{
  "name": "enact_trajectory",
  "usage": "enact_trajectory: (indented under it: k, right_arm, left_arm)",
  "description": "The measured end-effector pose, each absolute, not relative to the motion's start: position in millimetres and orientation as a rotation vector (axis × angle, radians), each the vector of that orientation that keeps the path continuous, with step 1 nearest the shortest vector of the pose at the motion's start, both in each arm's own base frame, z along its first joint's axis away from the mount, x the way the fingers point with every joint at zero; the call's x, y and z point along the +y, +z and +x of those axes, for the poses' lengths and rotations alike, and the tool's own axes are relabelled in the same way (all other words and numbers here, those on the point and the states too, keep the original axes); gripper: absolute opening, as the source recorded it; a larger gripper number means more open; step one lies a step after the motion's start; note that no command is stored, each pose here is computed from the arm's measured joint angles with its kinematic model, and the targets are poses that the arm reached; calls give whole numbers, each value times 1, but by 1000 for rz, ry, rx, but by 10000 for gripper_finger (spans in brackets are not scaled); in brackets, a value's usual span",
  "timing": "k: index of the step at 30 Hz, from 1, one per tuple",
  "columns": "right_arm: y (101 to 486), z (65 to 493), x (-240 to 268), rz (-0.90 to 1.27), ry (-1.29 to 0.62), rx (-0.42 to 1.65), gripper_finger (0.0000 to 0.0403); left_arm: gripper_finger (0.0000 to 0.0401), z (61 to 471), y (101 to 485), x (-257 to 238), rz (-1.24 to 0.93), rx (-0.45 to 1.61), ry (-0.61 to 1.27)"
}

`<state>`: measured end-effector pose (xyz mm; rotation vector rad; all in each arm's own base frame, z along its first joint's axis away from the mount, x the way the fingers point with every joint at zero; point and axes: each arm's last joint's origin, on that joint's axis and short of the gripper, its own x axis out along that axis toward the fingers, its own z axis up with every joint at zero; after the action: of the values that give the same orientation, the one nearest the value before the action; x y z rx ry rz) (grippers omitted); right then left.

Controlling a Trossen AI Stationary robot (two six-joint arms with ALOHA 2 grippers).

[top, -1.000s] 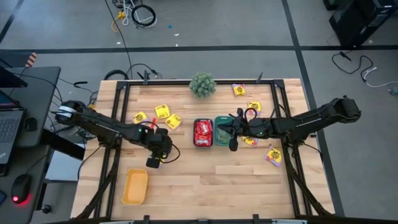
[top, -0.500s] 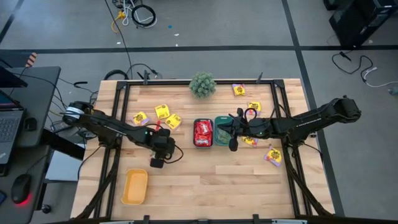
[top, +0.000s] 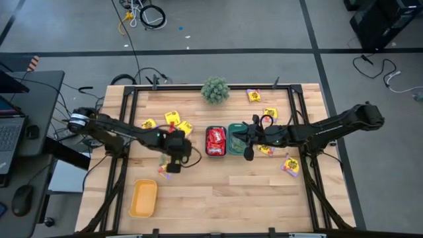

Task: Sort candy
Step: Put the green gummy into the green bin

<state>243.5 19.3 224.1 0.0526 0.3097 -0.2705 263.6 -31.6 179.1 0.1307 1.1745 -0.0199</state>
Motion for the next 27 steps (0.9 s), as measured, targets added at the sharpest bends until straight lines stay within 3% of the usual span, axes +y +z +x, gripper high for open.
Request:
enact_trajectory:
  k: [12,27]
  right_arm:
    - [255,221,8,-6,-414,421,3]
    - [274,181,-28,-91,-377,464,0]
  left_arm:
    - [1,324,266,9,25,842,22]
    - [0,441,243,46,127,808,-90]
